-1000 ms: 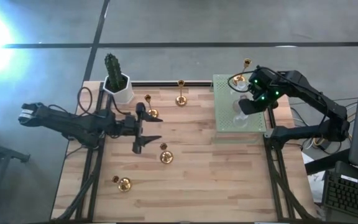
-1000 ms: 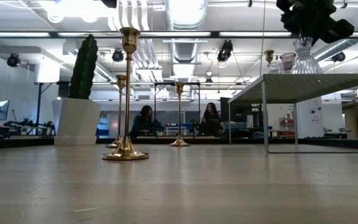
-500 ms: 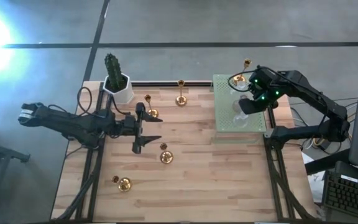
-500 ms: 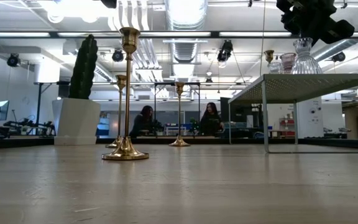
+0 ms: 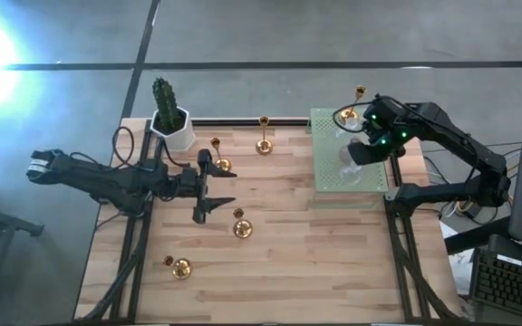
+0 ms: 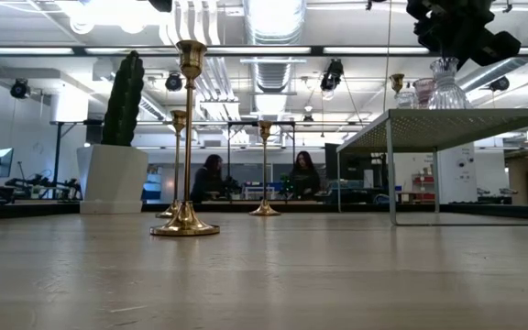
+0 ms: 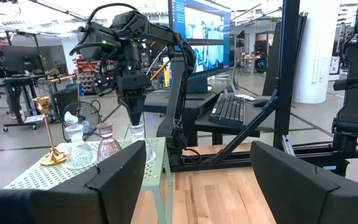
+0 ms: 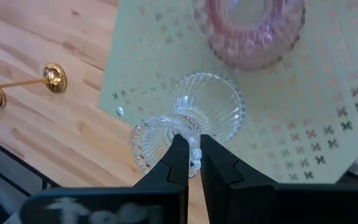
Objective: Pick & Place candle stick holders
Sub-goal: Put the transparent glass candle holder on the shelf
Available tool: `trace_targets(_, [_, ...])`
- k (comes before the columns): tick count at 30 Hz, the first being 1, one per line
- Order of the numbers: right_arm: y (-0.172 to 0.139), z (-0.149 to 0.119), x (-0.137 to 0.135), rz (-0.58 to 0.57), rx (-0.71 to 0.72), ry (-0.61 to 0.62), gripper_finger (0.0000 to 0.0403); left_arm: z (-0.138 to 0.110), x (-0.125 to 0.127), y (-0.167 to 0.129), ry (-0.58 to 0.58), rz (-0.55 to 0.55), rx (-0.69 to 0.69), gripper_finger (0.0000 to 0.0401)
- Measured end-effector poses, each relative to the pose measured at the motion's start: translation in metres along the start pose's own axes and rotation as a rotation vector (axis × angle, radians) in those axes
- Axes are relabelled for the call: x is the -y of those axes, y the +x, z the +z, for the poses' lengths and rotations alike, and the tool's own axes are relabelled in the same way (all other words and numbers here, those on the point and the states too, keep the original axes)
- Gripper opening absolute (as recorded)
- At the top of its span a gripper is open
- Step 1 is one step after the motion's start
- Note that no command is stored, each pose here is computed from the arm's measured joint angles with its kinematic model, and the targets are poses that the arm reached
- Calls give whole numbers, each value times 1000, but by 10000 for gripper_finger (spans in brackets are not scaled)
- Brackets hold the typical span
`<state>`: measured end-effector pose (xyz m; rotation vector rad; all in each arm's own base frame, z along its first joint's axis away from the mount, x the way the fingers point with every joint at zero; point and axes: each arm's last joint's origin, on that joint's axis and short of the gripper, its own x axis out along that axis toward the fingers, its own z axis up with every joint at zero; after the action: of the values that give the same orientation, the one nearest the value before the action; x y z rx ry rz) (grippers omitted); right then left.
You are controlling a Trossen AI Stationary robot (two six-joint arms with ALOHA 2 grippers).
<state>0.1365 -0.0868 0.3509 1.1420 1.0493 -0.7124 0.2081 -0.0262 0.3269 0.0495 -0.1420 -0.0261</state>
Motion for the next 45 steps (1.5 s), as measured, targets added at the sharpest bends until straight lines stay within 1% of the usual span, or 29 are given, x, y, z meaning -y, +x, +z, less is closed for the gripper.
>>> trace_targets(18, [-1, 4, 5, -15, 20, 23, 11, 0, 0, 0, 0, 0, -1, 291])
trace_targets(45, [0, 6, 4, -14, 43, 19, 11, 0, 0, 0, 0, -1, -1, 291])
